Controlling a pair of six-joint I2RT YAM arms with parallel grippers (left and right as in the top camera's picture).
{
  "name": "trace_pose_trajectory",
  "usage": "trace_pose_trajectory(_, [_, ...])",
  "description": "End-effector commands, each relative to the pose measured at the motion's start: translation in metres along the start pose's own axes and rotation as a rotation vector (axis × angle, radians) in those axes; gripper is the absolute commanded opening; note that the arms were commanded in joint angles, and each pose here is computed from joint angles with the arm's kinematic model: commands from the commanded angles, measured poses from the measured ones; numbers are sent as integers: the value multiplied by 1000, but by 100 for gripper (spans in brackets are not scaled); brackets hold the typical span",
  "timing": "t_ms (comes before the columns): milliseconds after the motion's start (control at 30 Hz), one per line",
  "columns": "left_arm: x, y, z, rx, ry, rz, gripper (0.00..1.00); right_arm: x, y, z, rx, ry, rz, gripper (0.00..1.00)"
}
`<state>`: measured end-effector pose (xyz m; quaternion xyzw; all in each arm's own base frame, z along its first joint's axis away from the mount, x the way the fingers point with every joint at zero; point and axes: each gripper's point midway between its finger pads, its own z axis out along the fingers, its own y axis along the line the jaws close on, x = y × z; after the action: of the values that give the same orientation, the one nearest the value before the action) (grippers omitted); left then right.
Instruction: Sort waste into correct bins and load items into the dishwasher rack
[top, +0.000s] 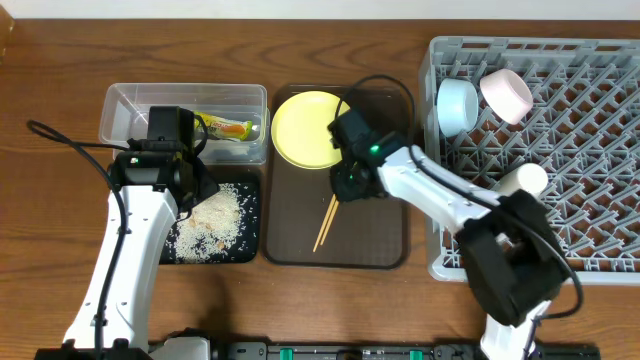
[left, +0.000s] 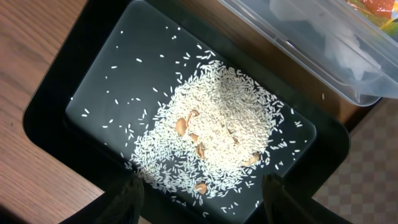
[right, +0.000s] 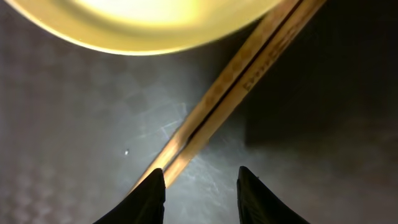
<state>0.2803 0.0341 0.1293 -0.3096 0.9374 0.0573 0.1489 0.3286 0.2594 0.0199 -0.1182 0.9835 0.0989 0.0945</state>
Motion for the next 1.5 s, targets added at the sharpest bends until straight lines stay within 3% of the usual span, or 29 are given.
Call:
trace_pose_trajectory(0, [-4, 4, -4, -8, -24, -14, 64, 1, -1, 12, 52, -14, 69, 36])
trace_pose_trajectory(333, [-4, 4, -4, -8, -24, -13, 64, 3, -9, 14, 130, -34, 96, 31])
trace_pose_trajectory(1100, [-4, 4, -4, -8, -24, -14, 64, 5, -3, 17, 120, -31, 85, 32])
trace_pose_trajectory(1333, [-4, 4, -4, -8, -24, -14, 64, 16, -10, 22, 147, 18, 85, 29])
trace_pose_trajectory(1467, [-4, 4, -4, -8, -24, -14, 64, 19, -16, 21, 181, 24, 84, 21])
